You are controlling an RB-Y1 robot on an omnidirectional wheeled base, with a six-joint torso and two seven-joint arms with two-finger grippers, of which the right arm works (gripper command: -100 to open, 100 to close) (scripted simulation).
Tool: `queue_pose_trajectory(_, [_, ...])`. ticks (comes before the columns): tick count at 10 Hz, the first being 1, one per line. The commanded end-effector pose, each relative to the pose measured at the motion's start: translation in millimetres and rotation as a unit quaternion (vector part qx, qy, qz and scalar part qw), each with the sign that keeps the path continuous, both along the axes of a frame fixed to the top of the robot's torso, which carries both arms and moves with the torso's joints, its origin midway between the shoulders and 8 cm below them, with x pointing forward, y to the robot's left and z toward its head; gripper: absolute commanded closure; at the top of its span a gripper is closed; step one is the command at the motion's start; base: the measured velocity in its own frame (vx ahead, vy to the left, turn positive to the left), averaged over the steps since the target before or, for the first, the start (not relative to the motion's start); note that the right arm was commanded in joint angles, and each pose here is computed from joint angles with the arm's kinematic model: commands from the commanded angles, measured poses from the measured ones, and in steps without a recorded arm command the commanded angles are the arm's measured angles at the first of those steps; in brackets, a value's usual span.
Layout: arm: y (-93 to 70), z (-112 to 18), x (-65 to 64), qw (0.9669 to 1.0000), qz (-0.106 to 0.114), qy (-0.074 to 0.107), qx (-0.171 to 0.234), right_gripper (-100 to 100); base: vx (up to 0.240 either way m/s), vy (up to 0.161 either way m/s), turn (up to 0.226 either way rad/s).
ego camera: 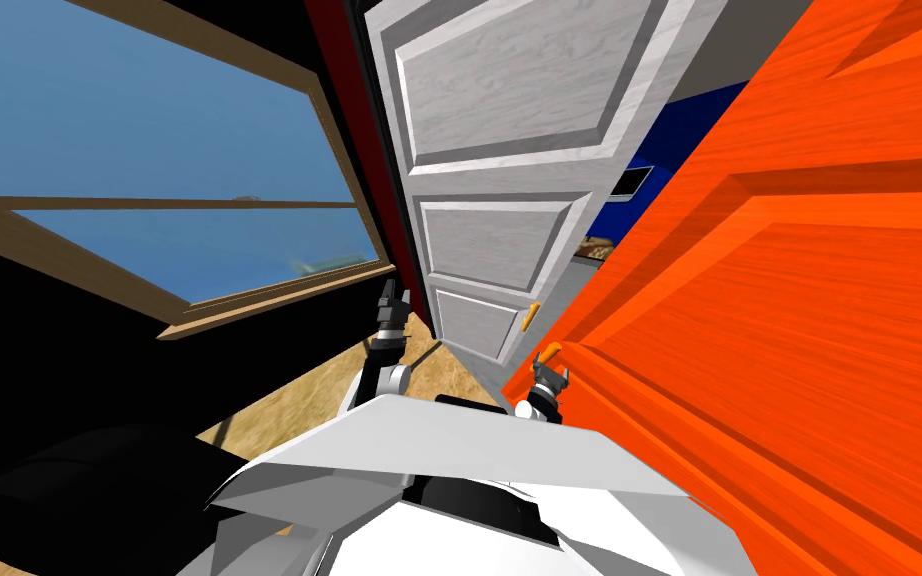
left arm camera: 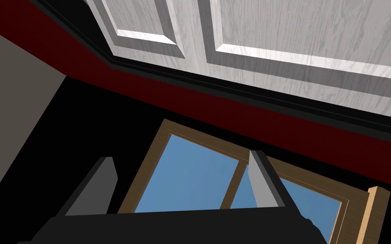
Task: Push the door open
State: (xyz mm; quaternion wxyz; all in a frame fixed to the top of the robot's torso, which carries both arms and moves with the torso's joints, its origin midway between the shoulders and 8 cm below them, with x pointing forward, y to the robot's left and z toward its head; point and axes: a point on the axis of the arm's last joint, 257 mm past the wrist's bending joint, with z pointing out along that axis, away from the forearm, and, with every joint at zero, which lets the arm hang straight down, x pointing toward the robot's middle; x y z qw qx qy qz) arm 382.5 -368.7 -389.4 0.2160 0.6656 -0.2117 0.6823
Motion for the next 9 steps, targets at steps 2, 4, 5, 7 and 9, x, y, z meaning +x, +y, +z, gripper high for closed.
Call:
queue_pose_trajectory(2, [-32.0,0.5,-18.5,0.9994,-0.024,0.012,-0.019,100,-0.004,-0.010,0.009])
queue_pose_trajectory(4, [-31.3,6.0,-15.3,0.9995,-0.024,0.005,-0.018,100,0.000,0.021,-0.026])
queue_pose_trajectory(5, [-31.3,5.9,-15.4,0.9995,-0.024,0.005,-0.018,100,0.005,-0.003,0.007])
queue_pose_trajectory(7, [-32.0,0.5,-18.5,0.9994,-0.024,0.012,-0.019,100,0.011,-0.004,0.024])
queue_pose_trajectory(9, [-20.1,2.3,-2.7,0.9999,-0.014,0.000,-0.008,100,0.008,-0.001,0.033])
